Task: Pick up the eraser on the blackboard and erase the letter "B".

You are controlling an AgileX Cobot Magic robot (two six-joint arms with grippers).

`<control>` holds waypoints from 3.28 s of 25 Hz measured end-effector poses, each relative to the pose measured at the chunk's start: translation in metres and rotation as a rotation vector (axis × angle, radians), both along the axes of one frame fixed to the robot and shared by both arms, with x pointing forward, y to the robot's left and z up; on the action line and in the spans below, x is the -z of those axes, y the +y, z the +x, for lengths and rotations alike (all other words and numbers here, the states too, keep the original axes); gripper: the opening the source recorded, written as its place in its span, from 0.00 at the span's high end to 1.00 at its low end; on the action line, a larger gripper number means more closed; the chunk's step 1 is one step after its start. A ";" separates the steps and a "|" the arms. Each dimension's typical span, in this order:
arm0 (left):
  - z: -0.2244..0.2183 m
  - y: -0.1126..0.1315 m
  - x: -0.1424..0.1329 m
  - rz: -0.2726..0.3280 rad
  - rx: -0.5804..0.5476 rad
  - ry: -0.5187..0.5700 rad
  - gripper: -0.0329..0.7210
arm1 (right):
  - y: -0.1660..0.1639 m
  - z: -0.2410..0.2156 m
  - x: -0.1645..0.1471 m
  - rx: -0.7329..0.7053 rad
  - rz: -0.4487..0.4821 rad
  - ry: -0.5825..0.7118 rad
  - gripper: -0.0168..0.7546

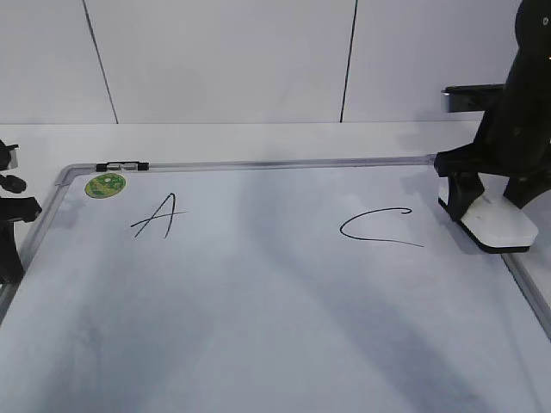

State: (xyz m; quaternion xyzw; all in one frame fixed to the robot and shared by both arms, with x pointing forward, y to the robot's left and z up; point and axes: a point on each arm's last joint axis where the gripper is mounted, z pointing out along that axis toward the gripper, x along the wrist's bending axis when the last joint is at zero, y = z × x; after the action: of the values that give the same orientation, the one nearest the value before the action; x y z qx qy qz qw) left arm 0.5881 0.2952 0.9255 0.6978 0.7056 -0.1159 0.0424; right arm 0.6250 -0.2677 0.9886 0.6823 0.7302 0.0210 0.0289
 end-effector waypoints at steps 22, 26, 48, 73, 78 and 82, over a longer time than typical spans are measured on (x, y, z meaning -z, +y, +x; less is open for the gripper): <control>0.000 0.000 0.000 -0.004 -0.002 0.004 0.94 | -0.001 0.007 0.023 0.008 -0.004 0.039 0.30; 0.000 0.000 0.000 -0.004 -0.002 0.004 0.94 | -0.002 0.007 0.023 0.008 -0.006 0.039 0.30; -0.001 -0.001 0.001 -0.009 -0.004 0.010 0.94 | -0.002 0.007 0.024 0.009 -0.007 0.042 0.30; -0.002 -0.001 0.001 -0.014 -0.004 0.021 0.94 | -0.003 0.004 0.036 0.054 -0.014 0.123 0.27; -0.002 -0.002 0.001 -0.017 -0.005 0.022 0.94 | -0.003 0.004 0.036 0.052 -0.021 0.124 0.27; -0.002 -0.002 0.001 -0.017 -0.006 0.024 0.94 | -0.004 0.004 0.036 0.050 -0.026 0.125 0.27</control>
State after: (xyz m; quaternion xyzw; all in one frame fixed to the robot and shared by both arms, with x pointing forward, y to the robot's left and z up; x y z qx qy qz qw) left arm 0.5860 0.2936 0.9247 0.6940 0.7070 -0.1302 0.0403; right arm 0.6286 -0.2713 0.9528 0.7000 0.7134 -0.0319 -0.0077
